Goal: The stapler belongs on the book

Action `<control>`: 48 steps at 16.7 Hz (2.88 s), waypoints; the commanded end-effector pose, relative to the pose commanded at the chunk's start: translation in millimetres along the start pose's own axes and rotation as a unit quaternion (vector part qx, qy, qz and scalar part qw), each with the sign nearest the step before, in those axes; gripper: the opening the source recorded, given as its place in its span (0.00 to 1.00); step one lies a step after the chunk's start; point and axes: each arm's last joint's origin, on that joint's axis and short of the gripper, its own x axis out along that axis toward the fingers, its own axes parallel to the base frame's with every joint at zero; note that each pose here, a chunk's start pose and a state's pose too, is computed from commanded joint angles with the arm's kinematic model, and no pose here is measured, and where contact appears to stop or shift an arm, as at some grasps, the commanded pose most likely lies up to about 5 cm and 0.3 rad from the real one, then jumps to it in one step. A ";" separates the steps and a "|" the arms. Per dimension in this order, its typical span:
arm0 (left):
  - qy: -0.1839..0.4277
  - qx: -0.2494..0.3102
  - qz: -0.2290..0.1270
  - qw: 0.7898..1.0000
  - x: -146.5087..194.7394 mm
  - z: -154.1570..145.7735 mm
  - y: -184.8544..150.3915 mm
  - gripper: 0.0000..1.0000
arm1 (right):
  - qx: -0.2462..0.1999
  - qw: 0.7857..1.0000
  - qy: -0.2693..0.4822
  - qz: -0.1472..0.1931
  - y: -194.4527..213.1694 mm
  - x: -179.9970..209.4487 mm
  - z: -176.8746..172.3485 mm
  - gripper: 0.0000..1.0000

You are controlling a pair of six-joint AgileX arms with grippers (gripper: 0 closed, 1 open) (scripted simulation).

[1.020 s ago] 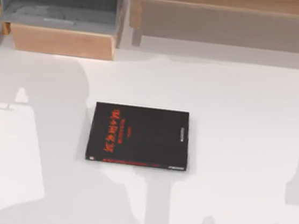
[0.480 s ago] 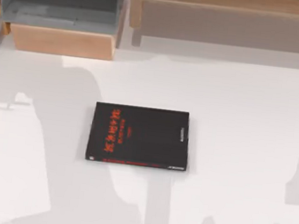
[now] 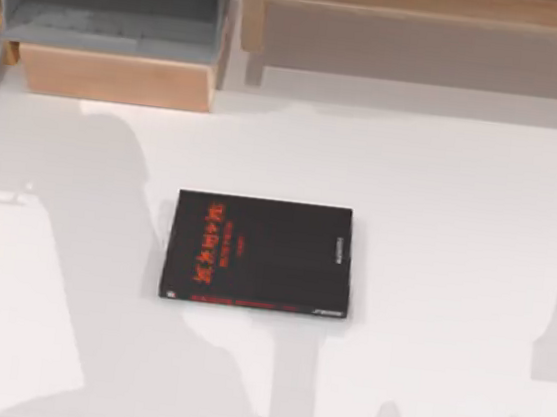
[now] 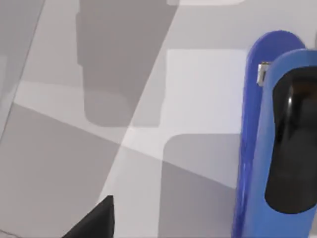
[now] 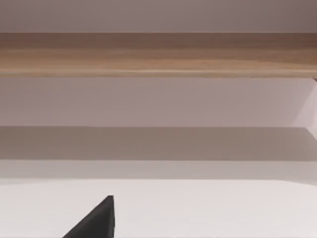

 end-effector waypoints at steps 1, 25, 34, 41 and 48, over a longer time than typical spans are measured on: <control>-0.001 0.000 0.000 1.000 10.5 1.2 -2.1 1.00 | 0.000 1.000 0.000 0.000 0.0 0.0 0.0 1.00; 0.001 0.001 0.000 1.000 38.0 3.1 -7.8 0.00 | 0.000 1.000 0.000 0.000 0.0 0.0 0.0 1.00; -0.014 -0.006 0.000 1.000 22.1 3.9 -4.0 0.00 | 0.000 1.000 0.000 0.000 0.0 0.0 0.0 1.00; -0.076 -0.028 -0.005 0.997 -66.8 -13.4 -22.1 0.00 | 0.000 1.000 0.000 0.000 0.0 0.0 0.0 1.00; -0.074 0.017 -0.019 0.997 -100.1 -64.2 -129.9 0.00 | 0.000 1.000 0.000 0.000 0.0 0.0 0.0 1.00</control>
